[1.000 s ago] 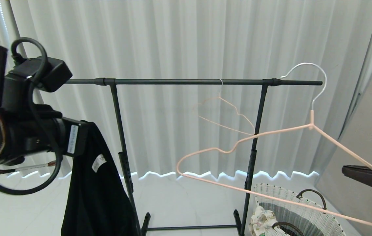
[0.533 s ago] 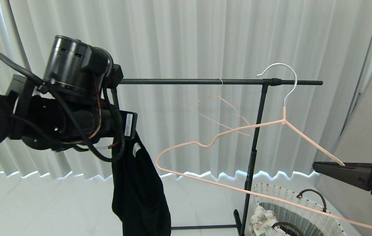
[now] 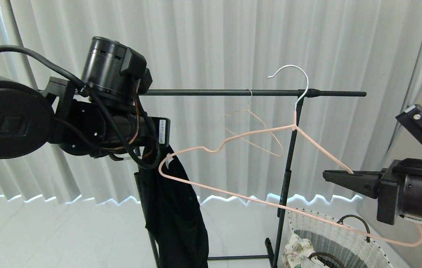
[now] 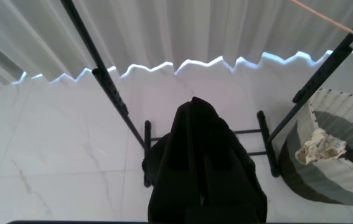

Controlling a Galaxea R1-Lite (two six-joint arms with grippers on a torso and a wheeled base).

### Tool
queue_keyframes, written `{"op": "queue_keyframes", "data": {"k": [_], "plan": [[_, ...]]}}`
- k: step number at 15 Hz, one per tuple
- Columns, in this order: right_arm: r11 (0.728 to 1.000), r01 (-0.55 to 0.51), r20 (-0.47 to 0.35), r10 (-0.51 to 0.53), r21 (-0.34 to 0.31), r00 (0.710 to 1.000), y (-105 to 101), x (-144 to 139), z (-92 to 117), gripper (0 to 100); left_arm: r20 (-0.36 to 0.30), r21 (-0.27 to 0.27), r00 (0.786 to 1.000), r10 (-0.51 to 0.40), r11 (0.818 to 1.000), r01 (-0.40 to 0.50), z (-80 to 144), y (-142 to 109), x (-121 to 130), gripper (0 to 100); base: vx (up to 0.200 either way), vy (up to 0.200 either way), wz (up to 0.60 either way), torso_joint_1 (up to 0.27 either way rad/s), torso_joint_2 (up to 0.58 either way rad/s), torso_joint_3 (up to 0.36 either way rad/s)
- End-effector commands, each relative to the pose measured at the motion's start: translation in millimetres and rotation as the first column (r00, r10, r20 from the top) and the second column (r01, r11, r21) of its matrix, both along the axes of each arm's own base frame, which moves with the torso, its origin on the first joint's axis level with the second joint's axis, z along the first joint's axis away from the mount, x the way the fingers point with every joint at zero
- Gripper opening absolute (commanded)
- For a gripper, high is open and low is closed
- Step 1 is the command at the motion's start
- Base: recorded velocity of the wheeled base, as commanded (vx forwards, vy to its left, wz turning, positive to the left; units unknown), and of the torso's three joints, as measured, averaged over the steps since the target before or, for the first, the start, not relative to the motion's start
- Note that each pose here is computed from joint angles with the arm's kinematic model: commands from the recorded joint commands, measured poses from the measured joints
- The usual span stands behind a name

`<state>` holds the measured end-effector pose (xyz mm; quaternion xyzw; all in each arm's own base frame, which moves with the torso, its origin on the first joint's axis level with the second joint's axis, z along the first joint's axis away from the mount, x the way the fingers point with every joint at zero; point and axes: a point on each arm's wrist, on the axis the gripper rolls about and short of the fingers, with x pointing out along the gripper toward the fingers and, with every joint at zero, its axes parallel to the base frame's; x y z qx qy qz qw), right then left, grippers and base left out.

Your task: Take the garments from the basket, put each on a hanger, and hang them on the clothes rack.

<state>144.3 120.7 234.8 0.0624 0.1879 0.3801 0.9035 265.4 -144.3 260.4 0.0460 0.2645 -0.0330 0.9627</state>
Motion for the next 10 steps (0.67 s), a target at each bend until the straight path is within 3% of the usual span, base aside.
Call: {"op": "queue_keyframes", "data": {"k": [1,5,10], "plan": [[0.999,0.014,-0.035,-0.016,-0.035,0.999,11.6,15.0,-12.6,0,0.014,-0.020,1.000,0.005,1.000,-0.005,4.7,-0.4,-0.2,0,0.000,0.000,0.00,0.000,0.00,0.000],[0.999,0.053,-0.036,-0.054,-0.012,0.998,16.3,21.5,-10.7,0,0.028,-0.047,1.000,0.001,0.999,0.000,9.6,-2.9,-5.1,0,0.000,0.000,0.00,0.000,0.00,0.000],[1.000,0.013,-0.024,-0.013,0.003,1.000,25.1,15.3,-6.8,0,0.017,-0.065,1.000,0.002,0.998,-0.001,6.3,-8.4,-4.0,0,0.000,0.000,0.00,0.000,0.00,0.000]]}}
